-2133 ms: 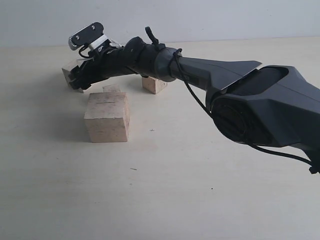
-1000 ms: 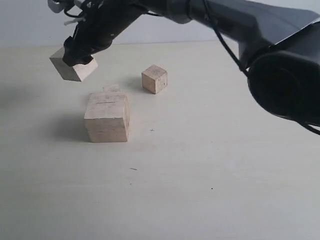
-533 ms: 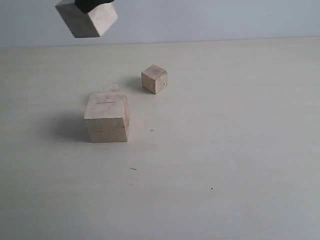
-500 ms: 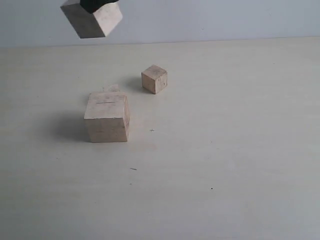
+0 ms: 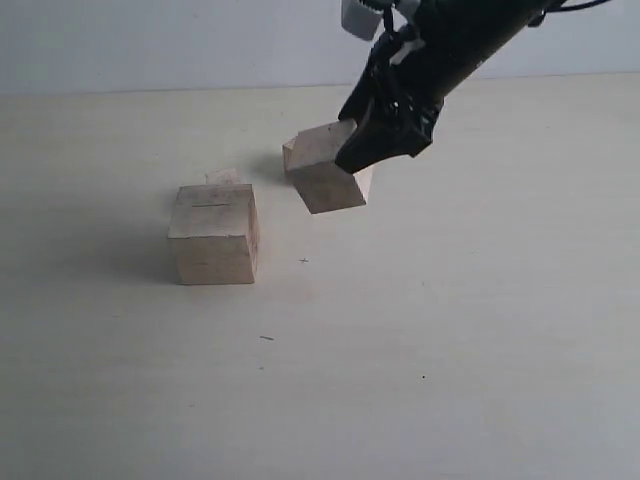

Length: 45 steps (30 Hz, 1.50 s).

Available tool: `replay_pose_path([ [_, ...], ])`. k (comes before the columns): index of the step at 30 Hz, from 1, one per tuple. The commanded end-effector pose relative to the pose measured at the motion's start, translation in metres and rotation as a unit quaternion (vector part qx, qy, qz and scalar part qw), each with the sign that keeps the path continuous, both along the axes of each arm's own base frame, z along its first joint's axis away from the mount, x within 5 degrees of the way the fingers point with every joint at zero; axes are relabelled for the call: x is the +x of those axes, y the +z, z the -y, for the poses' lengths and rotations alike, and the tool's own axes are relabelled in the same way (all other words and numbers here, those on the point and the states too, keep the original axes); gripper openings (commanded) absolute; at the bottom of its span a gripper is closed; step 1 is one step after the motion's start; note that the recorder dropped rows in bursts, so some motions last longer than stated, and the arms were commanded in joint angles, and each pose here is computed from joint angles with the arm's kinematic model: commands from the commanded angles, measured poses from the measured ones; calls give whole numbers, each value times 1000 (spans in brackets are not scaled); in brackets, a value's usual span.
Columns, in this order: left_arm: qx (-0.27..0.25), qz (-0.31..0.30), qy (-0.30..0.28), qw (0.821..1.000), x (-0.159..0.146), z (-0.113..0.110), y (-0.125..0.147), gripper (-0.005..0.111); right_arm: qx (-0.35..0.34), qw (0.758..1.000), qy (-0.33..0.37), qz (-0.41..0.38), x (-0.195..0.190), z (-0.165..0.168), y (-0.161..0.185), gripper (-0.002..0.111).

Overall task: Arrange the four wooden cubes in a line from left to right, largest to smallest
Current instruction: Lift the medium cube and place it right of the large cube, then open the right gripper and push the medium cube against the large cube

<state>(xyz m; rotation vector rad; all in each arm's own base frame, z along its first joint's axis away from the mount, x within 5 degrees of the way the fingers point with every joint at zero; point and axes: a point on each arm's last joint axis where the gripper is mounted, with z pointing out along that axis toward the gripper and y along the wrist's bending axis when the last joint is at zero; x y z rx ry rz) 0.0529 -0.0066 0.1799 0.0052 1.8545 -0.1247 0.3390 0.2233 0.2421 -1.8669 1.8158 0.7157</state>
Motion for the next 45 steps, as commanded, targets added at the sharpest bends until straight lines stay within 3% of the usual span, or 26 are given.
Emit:
replay_pose_path([
  [1,-4,6,-3,1000,0,0,1,0,30,1000,-6,-2,9,-3,-27,0],
  [22,-4,6,-3,1000,0,0,1,0,45,996,62,-54,15,-16,-108,3],
  [26,-4,6,-3,1000,0,0,1,0,55,994,73,-54,12,-24,-113,13],
  [35,-4,6,-3,1000,0,0,1,0,45,996,61,-49,15,-27,-133,57],
  [41,-4,6,-3,1000,0,0,1,0,42,997,58,-41,17,-27,-133,61],
  [45,-4,6,-3,1000,0,0,1,0,41,997,56,-39,17,-27,-133,72],
])
